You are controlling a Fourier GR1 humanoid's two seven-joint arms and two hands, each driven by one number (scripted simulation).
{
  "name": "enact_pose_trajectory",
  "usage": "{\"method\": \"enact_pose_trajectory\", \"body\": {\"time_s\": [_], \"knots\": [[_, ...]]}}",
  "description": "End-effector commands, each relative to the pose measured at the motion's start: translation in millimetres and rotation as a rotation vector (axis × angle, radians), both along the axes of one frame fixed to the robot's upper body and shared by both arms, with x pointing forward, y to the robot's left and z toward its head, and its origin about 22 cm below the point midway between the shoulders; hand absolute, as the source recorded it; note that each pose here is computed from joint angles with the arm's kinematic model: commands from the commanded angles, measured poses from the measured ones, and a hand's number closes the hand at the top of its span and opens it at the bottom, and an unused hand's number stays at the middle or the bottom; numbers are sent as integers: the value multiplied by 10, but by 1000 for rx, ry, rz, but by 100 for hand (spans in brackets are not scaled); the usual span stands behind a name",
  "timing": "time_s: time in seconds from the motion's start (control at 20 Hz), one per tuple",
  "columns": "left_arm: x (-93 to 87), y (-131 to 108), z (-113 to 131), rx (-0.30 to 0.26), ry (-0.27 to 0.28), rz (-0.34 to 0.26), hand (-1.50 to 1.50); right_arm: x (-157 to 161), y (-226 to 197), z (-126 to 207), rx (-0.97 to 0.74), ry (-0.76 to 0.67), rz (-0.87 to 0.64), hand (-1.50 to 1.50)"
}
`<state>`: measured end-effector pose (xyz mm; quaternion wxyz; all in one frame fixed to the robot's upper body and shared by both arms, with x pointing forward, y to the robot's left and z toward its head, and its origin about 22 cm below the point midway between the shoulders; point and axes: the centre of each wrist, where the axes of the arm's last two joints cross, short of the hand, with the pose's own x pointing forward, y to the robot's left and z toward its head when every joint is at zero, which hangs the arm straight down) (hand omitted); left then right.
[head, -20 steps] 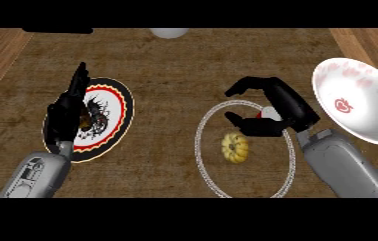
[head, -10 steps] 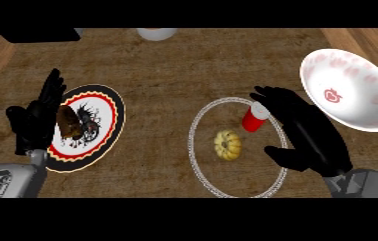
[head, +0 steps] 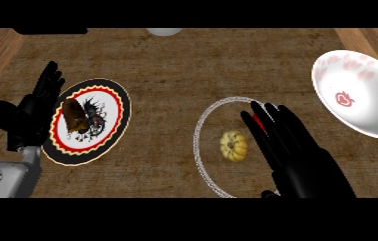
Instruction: Pick the squash from the placemat and place it in the bowl
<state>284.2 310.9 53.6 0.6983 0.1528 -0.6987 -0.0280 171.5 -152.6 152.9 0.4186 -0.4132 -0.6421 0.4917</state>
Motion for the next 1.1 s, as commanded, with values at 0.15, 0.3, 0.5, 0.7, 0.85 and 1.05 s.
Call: {"method": "enact_pose_trajectory", "body": {"time_s": [0.15,0.3,0.5,0.7,0.85,1.05], "knots": [[-18,-155,10,-12,4,-32,0,184,563,294,-169,93,-64,-150],[-28,-101,113,-12,-4,-49,0,343,530,207,-321,218,-114,-150],[-1,-33,55,1,-17,-27,0,528,771,19,-405,321,-150,-150],[-54,-123,-24,-17,2,-40,0,812,841,-157,-444,458,-183,-150],[27,9,90,5,-8,-19,0,952,995,-182,-460,529,-184,-150],[-109,-41,-28,2,-6,-23,0,1009,932,-363,-573,617,-222,-150]]}}
